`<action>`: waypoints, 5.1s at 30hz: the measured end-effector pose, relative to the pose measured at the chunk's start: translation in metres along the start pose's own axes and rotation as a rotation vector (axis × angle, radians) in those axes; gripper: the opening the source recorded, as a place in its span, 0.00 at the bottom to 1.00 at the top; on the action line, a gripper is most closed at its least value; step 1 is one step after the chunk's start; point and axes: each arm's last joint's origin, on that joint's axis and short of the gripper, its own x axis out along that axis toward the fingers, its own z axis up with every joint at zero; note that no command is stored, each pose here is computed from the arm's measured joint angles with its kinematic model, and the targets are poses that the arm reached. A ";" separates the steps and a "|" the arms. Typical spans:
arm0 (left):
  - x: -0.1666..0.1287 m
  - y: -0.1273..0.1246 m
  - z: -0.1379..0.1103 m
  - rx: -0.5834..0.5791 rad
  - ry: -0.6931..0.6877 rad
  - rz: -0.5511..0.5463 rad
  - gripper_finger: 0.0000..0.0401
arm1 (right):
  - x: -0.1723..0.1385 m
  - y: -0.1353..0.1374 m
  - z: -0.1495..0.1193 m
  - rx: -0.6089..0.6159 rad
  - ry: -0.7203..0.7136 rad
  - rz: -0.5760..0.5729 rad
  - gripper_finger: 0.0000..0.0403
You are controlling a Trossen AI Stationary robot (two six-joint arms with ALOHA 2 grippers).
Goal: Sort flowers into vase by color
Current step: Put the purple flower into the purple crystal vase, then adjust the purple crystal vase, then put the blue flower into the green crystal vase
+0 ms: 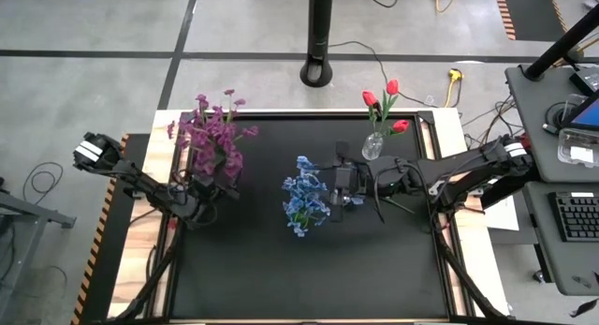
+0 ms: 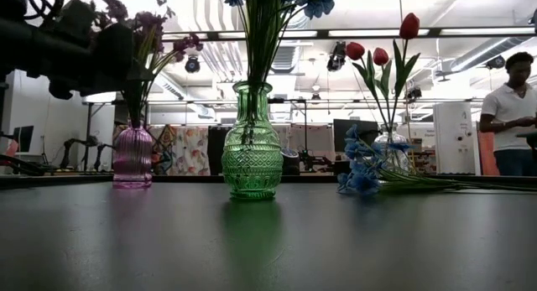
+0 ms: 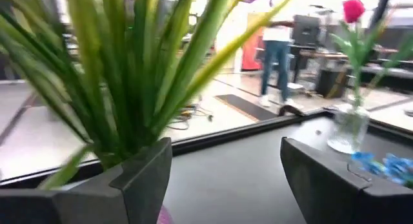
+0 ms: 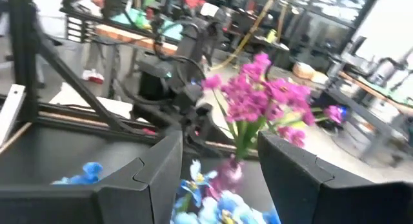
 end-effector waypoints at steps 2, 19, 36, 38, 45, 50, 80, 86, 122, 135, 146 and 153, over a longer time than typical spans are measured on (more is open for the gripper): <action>-0.001 -0.001 0.001 -0.004 0.000 0.007 0.68 | -0.001 -0.001 -0.001 0.015 0.015 -0.011 0.48; -0.040 -0.004 0.006 0.067 0.020 -0.187 0.68 | -0.015 -0.007 0.002 0.135 0.141 0.009 0.48; -0.039 0.004 -0.026 0.182 0.046 -0.291 0.59 | -0.016 -0.006 -0.001 0.126 0.175 0.019 0.48; -0.040 0.005 -0.034 0.163 0.095 -0.364 0.56 | -0.016 -0.006 -0.001 0.125 0.175 0.019 0.48; -0.042 0.006 -0.045 0.131 0.236 -0.526 0.41 | -0.016 -0.006 -0.001 0.124 0.175 0.019 0.48; -0.042 0.005 -0.045 0.127 0.256 -0.555 0.29 | -0.016 -0.006 -0.002 0.124 0.176 0.019 0.48; -0.051 -0.025 -0.001 0.189 0.551 -0.628 0.12 | -0.016 -0.006 -0.002 0.122 0.179 0.019 0.48; -0.052 -0.006 0.009 0.148 0.941 -0.256 0.06 | -0.016 -0.005 -0.002 0.122 0.179 0.022 0.48; -0.001 0.030 -0.024 0.372 0.673 0.312 0.00 | -0.009 -0.002 -0.008 0.083 0.196 0.029 0.48; -0.003 -0.005 0.003 0.477 0.959 0.125 0.00 | -0.024 -0.010 0.002 0.137 0.332 0.035 0.48; -0.006 -0.050 0.054 0.506 1.037 -0.165 0.00 | -0.054 -0.026 0.008 0.191 0.629 -0.121 0.48; -0.021 -0.073 0.089 0.563 0.993 -0.398 0.00 | -0.076 -0.028 -0.012 0.274 0.901 -0.213 0.48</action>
